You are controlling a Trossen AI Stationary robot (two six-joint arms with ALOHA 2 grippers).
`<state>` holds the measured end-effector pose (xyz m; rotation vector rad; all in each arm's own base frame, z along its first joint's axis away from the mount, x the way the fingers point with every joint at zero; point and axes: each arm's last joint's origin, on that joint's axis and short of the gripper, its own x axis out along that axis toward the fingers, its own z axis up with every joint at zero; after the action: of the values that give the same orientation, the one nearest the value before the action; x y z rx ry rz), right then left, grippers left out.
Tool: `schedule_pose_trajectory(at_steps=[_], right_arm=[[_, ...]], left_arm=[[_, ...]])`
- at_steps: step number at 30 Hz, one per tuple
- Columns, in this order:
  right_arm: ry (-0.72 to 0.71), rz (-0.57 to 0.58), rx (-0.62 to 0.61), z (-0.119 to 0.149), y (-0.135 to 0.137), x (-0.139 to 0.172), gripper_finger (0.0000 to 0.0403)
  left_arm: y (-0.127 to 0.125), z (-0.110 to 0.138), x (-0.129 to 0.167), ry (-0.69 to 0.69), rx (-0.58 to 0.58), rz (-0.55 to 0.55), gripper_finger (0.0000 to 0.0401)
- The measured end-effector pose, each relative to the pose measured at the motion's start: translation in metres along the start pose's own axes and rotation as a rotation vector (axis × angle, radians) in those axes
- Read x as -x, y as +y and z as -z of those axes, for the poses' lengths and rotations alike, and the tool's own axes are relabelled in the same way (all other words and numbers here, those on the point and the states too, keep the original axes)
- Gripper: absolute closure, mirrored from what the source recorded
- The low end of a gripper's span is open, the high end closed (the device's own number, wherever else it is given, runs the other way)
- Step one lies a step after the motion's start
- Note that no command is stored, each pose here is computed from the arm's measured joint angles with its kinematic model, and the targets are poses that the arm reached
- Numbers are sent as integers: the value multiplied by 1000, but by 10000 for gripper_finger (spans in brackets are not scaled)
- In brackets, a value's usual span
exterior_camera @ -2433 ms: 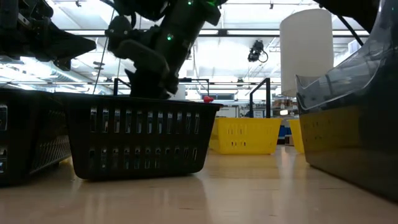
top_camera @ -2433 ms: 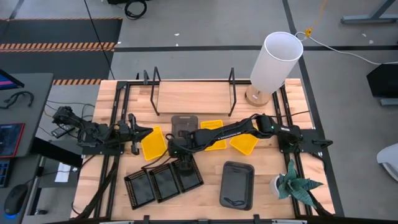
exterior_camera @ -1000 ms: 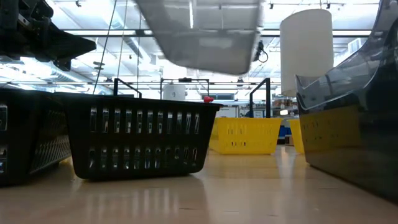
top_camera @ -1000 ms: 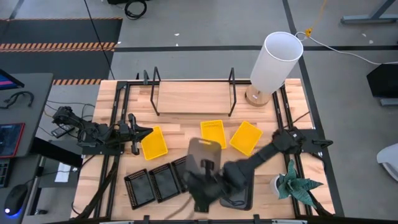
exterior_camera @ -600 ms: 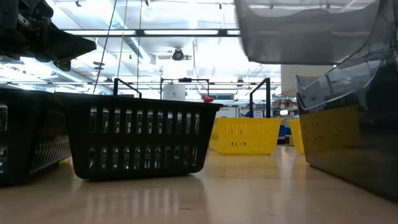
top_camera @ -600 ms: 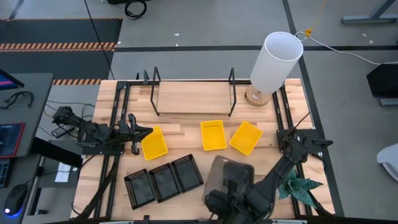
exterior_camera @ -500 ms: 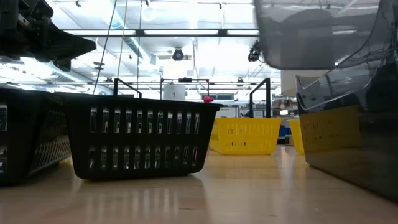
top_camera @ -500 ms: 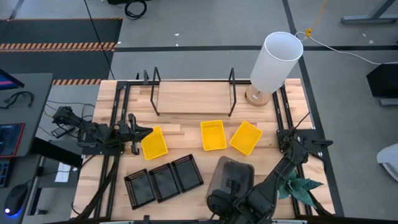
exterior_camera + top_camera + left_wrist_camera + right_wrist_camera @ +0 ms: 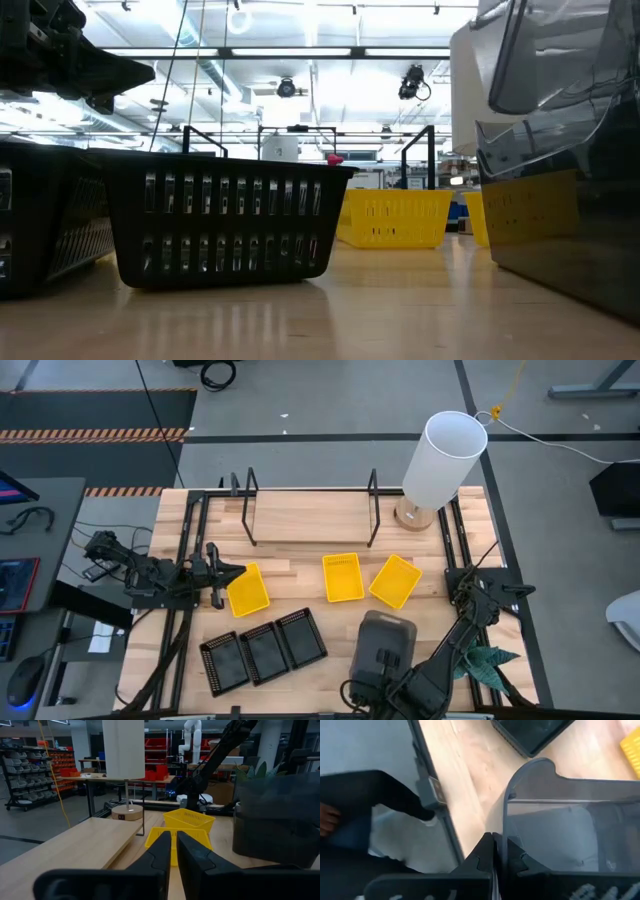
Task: Stack baskets on shelf by color
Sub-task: Stack the top black bin on the bottom black bins
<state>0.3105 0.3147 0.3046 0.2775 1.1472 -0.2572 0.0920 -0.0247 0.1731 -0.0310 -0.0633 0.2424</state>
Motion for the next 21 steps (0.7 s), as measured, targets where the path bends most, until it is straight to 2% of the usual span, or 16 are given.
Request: schedule_pose_trajectory(at_steps=[6,11,17,21], right_arm=[[32,41,110,5,-2,-10,393],[83,65,125,13,-2,-26,390],[99,76,91,19,-2,-43,379],[130,64,19,21,-2,-49,353]], left_arm=[[0,0,0,0,0,0,373],[0,0,0,0,0,0,366],[0,0,0,0,0,0,363],[0,0,0,0,0,0,370]])
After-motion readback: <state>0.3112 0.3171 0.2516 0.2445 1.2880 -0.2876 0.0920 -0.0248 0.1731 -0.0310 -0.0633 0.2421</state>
